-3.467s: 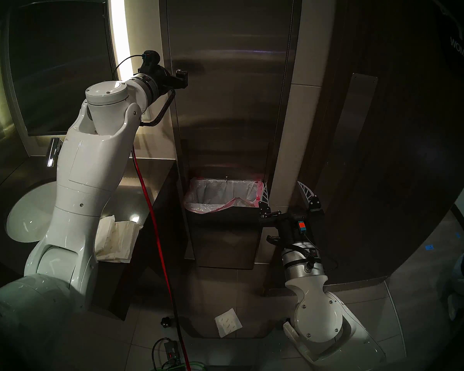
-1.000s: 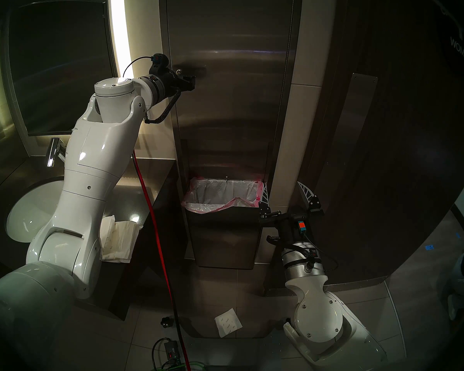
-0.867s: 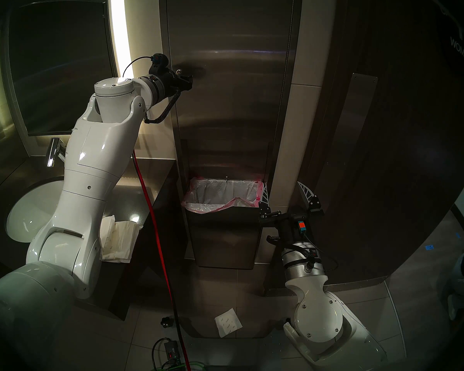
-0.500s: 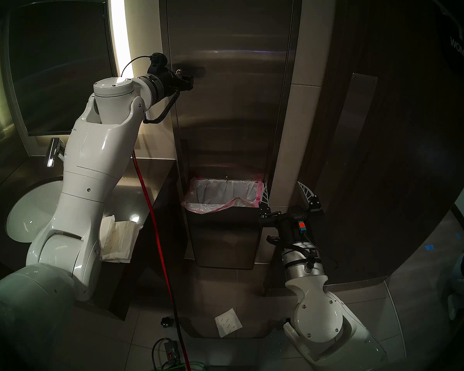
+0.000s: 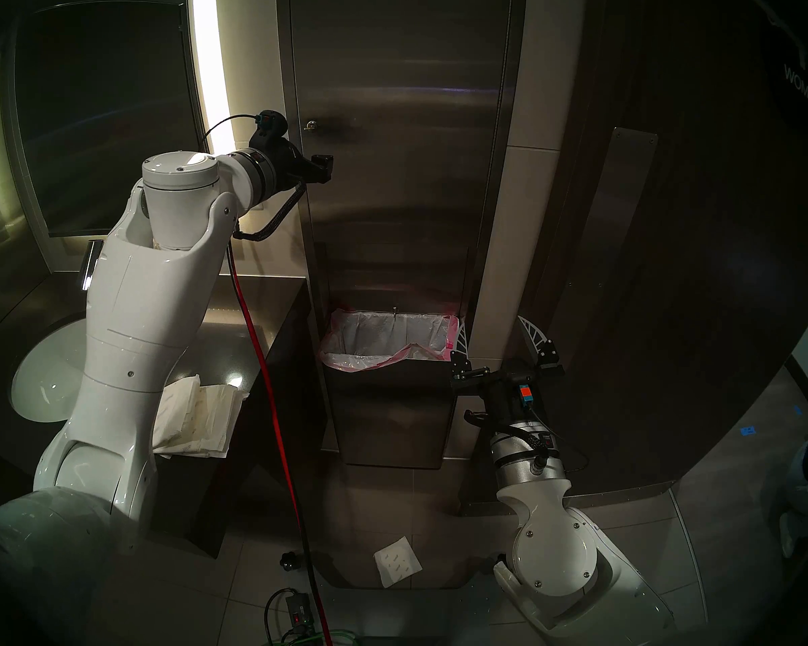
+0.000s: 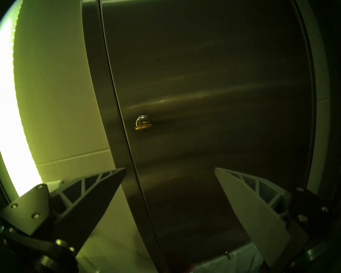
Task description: Twist key and close towel dispenser
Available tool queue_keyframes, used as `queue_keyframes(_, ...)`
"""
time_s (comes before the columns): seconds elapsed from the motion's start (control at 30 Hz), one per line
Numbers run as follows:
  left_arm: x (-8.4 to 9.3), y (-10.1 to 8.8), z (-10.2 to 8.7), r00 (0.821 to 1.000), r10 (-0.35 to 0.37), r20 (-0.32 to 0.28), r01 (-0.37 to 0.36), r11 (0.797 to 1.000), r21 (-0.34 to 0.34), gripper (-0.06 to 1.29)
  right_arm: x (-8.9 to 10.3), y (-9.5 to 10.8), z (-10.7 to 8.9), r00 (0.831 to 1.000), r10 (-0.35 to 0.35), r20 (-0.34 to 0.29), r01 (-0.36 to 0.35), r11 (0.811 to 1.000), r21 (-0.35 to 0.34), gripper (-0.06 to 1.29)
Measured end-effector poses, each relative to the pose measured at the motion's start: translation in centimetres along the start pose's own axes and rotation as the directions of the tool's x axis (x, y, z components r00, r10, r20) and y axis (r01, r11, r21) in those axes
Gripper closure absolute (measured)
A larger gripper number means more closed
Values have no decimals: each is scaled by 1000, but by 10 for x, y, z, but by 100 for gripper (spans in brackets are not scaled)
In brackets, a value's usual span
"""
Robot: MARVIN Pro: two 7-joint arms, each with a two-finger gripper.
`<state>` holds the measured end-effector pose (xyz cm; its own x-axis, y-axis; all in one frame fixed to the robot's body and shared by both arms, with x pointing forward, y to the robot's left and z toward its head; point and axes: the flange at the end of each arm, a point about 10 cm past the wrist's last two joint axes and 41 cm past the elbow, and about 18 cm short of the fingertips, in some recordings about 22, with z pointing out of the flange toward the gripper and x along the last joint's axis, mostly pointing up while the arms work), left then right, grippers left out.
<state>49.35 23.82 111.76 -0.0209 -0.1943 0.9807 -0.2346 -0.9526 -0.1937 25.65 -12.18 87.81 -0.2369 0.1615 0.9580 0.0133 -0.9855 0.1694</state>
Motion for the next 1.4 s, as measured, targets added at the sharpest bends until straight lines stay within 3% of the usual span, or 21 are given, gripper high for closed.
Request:
queue_keyframes(0.23,1,-8,-26,1000,-10,-1,10,999,35,2,0,0,0,1000,0,-1,0,1000,0,0)
queue_keyframes(0.57,-18,0,-63,993,-97,63,92,993,74,2,0,0,0,1000,0,-1,0,1000,-1,0)
queue_keyframes(0.8,-41,9,-76,978,-180,106,171,981,92,2,0,0,0,1000,0,-1,0,1000,-1,0)
queue_keyframes(1.03,-65,11,-90,959,-266,100,253,960,123,2,0,0,0,1000,0,-1,0,1000,-1,0)
queue_keyframes(1.4,-79,15,-97,953,-291,77,282,953,109,2,0,0,0,1000,0,0,0,1000,0,0)
